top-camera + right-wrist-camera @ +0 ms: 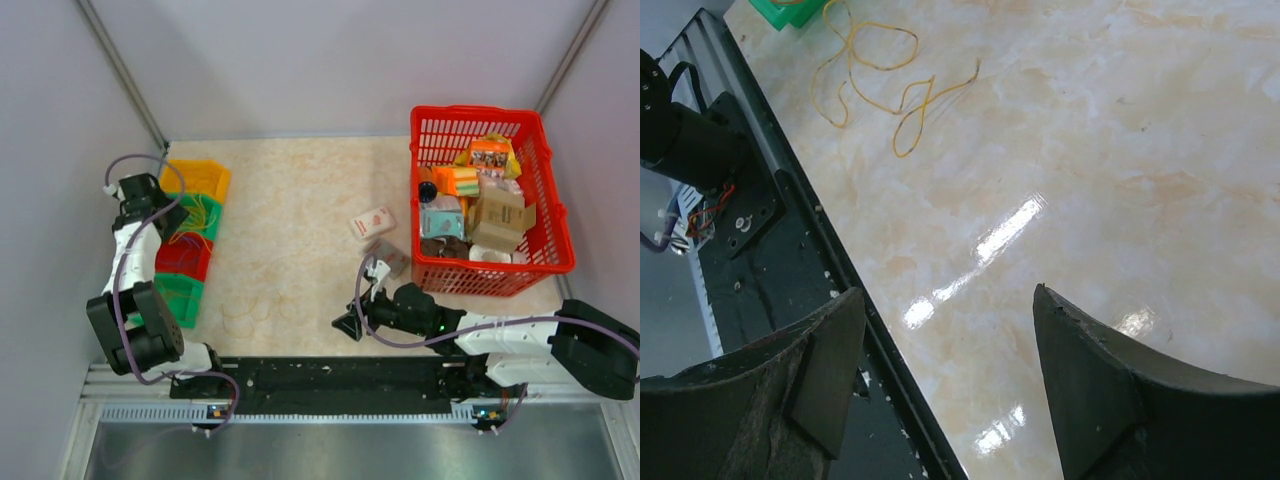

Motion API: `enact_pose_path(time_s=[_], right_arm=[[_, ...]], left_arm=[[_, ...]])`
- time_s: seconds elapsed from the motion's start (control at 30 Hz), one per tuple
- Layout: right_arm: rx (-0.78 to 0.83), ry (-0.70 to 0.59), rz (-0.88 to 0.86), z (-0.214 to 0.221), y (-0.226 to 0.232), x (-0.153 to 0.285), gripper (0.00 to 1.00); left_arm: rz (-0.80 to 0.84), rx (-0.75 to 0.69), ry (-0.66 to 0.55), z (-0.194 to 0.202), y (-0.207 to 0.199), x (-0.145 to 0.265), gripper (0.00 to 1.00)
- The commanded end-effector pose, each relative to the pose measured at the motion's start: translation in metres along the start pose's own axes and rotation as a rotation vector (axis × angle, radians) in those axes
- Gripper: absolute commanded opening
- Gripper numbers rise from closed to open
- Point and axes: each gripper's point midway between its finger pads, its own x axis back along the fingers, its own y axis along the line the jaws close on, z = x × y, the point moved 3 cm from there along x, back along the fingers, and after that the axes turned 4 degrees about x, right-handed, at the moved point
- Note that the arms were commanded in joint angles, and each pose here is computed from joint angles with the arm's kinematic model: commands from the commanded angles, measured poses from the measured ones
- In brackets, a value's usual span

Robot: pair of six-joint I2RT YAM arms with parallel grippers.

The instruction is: Untangle the cables

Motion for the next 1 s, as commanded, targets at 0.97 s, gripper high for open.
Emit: enact_pose_path(time_s=[0.97], right_arm=[[0.004,-0.08,-0.036,-0.012,0.007,0.004,0.67]], left_arm=[[-0.054,-0.005,0.065,0.044,0.0,0.008,0.68]])
